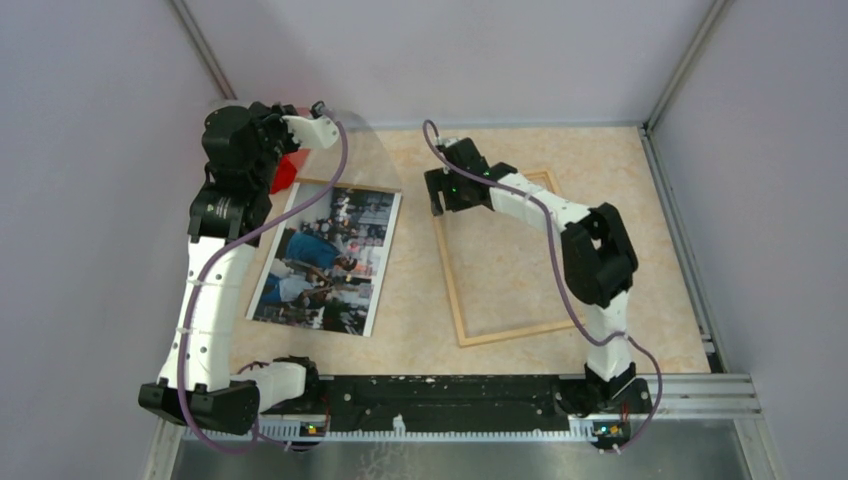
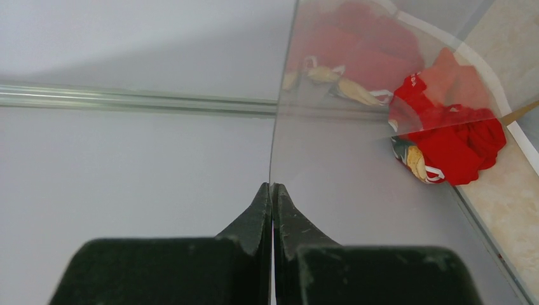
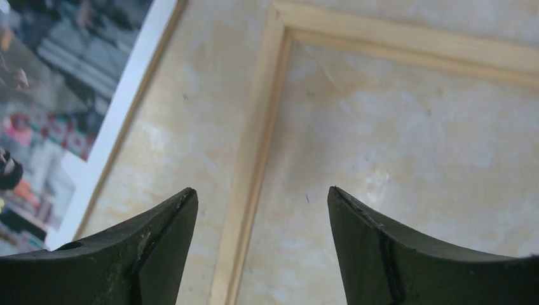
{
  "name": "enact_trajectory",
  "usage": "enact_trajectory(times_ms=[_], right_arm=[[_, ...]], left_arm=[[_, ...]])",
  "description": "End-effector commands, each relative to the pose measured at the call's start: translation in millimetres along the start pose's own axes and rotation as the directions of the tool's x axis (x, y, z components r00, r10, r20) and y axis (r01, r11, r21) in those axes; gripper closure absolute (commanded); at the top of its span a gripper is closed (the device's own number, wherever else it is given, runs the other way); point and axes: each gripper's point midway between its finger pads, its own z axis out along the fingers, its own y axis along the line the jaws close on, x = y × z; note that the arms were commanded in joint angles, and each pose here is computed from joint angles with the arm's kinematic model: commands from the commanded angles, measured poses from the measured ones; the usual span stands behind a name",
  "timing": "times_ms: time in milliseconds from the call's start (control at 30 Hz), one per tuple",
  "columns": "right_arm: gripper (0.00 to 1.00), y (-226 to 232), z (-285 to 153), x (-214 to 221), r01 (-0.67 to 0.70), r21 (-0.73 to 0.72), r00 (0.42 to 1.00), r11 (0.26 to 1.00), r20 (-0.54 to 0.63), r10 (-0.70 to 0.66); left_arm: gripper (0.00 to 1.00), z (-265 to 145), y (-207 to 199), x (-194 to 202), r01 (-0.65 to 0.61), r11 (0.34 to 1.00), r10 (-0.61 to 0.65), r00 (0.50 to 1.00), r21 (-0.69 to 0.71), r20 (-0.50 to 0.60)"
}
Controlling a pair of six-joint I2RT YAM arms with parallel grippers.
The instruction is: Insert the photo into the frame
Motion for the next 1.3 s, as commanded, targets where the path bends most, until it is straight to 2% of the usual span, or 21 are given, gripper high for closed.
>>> enact_trajectory(times_ms=[0,133,367,533,700,767,933,1167,1267], right_arm=[[0.27,10.7,38.6,-9.7,0.026,0.025,0.999,0.999,-0.02,-0.026],[0.33,5.3,61.5,-10.5,0.045,0.063,0.998,0.997,-0.035,-0.043],[0.43,8.5,82.0,-4.1,0.089,0.042,0.995,0.995,-0.055,-0.087],[0.51,31.4,81.4,-4.8,0.23,-0.013,0.973,0.973,-0.01,-0.23],[0.85,53.1,74.3,-7.1,0.372,-0.134,0.928,0.919,0.027,-0.372],[0.91,62.3,68.4,0.8,0.42,-0.191,0.906,0.887,0.023,-0.423],[0.95,73.2,50.8,33.9,0.478,-0.266,0.871,0.837,0.014,-0.492],[0.96,66.5,18.7,81.3,0.373,-0.274,0.914,0.886,-0.054,-0.401],[0.96,79.3,-4.7,113.2,0.377,-0.318,0.91,0.87,-0.046,-0.411]], left_arm=[[1.0,0.9,21.5,1.4,-0.012,0.996,0.011,1.0,-0.09,-0.011],[1.0,2.7,18.0,8.5,-0.064,0.994,0.059,0.997,-0.086,-0.052],[1.0,1.8,24.1,6.4,-0.061,0.993,0.056,0.997,-0.097,-0.046],[1.0,1.2,21.8,6.6,-0.055,0.994,0.051,0.998,-0.092,-0.044],[1.0,0.2,20.9,7.1,-0.055,0.994,0.051,0.998,-0.09,-0.045],[1.0,-0.8,21.9,7.4,-0.057,0.994,0.053,0.998,-0.093,-0.047],[1.0,-1.9,23.2,6.6,-0.059,0.994,0.056,0.998,-0.097,-0.042],[1.0,-2.3,21.1,6.3,-0.06,0.994,0.057,0.998,-0.089,-0.039],[1.0,-2.7,17.4,5.0,-0.062,0.995,0.06,0.998,-0.076,-0.027]])
